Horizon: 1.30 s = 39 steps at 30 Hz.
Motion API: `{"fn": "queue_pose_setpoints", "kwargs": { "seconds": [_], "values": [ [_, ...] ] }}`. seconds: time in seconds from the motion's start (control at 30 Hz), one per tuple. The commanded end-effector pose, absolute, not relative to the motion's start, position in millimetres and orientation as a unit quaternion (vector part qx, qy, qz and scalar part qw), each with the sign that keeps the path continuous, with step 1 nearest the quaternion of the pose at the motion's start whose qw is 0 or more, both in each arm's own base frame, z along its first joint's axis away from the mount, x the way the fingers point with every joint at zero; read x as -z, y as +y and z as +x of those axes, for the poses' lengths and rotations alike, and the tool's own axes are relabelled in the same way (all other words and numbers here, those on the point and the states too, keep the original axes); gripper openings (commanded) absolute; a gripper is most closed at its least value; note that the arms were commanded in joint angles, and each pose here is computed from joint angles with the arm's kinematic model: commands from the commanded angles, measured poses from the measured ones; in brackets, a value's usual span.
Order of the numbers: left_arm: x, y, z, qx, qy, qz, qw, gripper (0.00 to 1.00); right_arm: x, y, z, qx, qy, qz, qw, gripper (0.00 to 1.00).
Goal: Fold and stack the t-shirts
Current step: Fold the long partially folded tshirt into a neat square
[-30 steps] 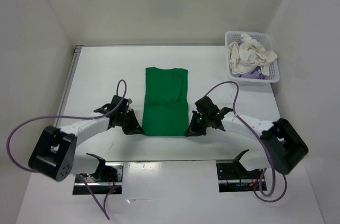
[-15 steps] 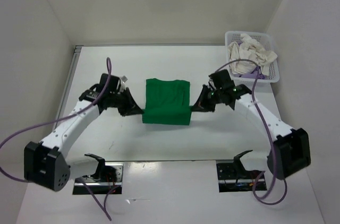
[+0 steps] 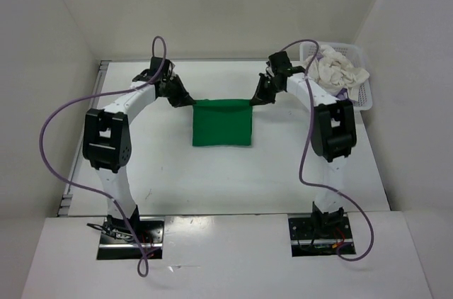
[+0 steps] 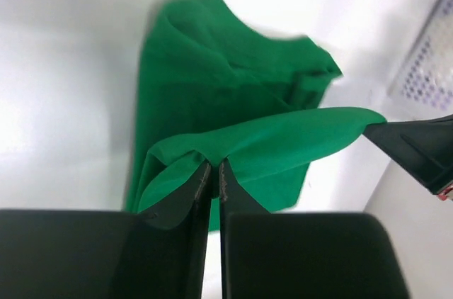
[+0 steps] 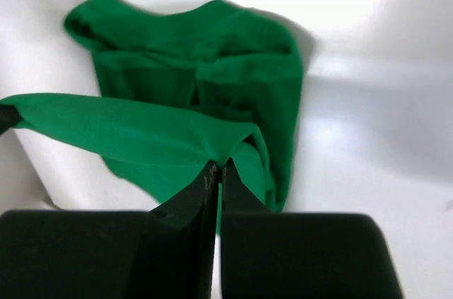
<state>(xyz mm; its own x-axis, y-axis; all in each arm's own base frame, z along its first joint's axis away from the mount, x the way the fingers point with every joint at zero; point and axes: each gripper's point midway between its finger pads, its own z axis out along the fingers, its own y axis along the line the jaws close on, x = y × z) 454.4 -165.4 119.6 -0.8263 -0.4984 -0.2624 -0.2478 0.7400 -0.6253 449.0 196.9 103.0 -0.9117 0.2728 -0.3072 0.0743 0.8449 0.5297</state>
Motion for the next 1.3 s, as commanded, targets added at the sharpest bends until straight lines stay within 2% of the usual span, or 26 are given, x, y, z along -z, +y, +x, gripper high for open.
{"fn": "queue_pose_setpoints", "kwargs": {
  "seconds": [0.0, 0.07, 0.17, 0.2, 0.27, 0.33, 0.4, 0.47, 0.5, 0.53, 0.6, 0.63, 0.67, 0.77, 0.93, 1.2, 1.27],
  "values": [
    [-119.9, -149.6, 495.6, 0.280, 0.901, -0.208, 0.256, 0.13, -100.7, 187.8, 482.7, -0.243, 0.941, 0.082, 0.220, 0.00],
    [-113.5, -150.8, 503.0, 0.280, 0.901, -0.213, 0.252, 0.21, -93.9, 189.7, 495.4, -0.240, 0.942, 0.089, 0.219, 0.00],
    [-112.7, -153.4, 516.2, 0.288, 0.895, -0.221, 0.259, 0.38, -102.9, 191.4, 509.9, -0.239, 0.939, 0.093, 0.230, 0.05],
    [-116.3, -154.5, 520.8, 0.294, 0.890, -0.226, 0.267, 0.40, -104.1, 191.1, 514.9, -0.237, 0.938, 0.098, 0.235, 0.07],
    [-130.3, -155.8, 527.1, 0.304, 0.881, -0.227, 0.283, 0.49, -121.9, 192.7, 520.6, -0.243, 0.932, 0.099, 0.251, 0.20],
    [-154.9, -156.2, 528.1, 0.315, 0.871, -0.223, 0.305, 0.49, -133.5, 191.3, 521.0, -0.242, 0.929, 0.099, 0.260, 0.31],
    [-170.0, -159.6, 523.1, 0.331, 0.864, -0.212, 0.315, 0.49, -156.1, 186.2, 520.0, -0.237, 0.923, 0.101, 0.285, 0.37],
    [-162.2, -172.7, 509.9, 0.339, 0.872, -0.190, 0.298, 0.48, -152.3, 181.0, 504.6, -0.218, 0.929, 0.105, 0.280, 0.44],
    [-158.6, -185.1, 498.4, 0.341, 0.879, -0.174, 0.285, 0.48, -176.8, 178.9, 502.3, -0.225, 0.918, 0.102, 0.312, 0.46],
    [-138.9, -189.8, 481.4, 0.340, 0.887, -0.173, 0.260, 0.48, -158.4, 175.0, 486.6, -0.218, 0.925, 0.105, 0.293, 0.46],
    [-127.7, -205.1, 465.0, 0.354, 0.887, -0.159, 0.249, 0.47, -167.5, 186.8, 467.7, -0.251, 0.918, 0.086, 0.293, 0.30],
    [-122.5, -204.0, 459.5, 0.353, 0.889, -0.160, 0.245, 0.47, -144.6, 189.3, 448.1, -0.249, 0.929, 0.084, 0.260, 0.24],
    [-108.1, -208.1, 447.6, 0.348, 0.896, -0.160, 0.227, 0.47, -138.7, 196.3, 438.3, -0.259, 0.930, 0.076, 0.247, 0.14],
    [-91.5, -211.6, 448.6, 0.353, 0.897, -0.158, 0.215, 0.47, -110.7, 214.3, 405.7, -0.255, 0.941, 0.049, 0.215, 0.04],
    [-114.1, -222.4, 486.5, 0.372, 0.883, -0.137, 0.250, 0.47, -70.4, 219.2, 384.6, -0.251, 0.950, 0.048, 0.180, 0.01],
    [-78.0, -204.7, 526.0, 0.364, 0.880, -0.175, 0.249, 0.47, -20.6, 205.4, 363.1, -0.216, 0.964, 0.066, 0.141, 0.00],
    [-53.2, -192.1, 531.9, 0.344, 0.890, -0.185, 0.236, 0.47, -16.2, 202.2, 360.2, -0.209, 0.966, 0.068, 0.138, 0.00]
  ]
}}
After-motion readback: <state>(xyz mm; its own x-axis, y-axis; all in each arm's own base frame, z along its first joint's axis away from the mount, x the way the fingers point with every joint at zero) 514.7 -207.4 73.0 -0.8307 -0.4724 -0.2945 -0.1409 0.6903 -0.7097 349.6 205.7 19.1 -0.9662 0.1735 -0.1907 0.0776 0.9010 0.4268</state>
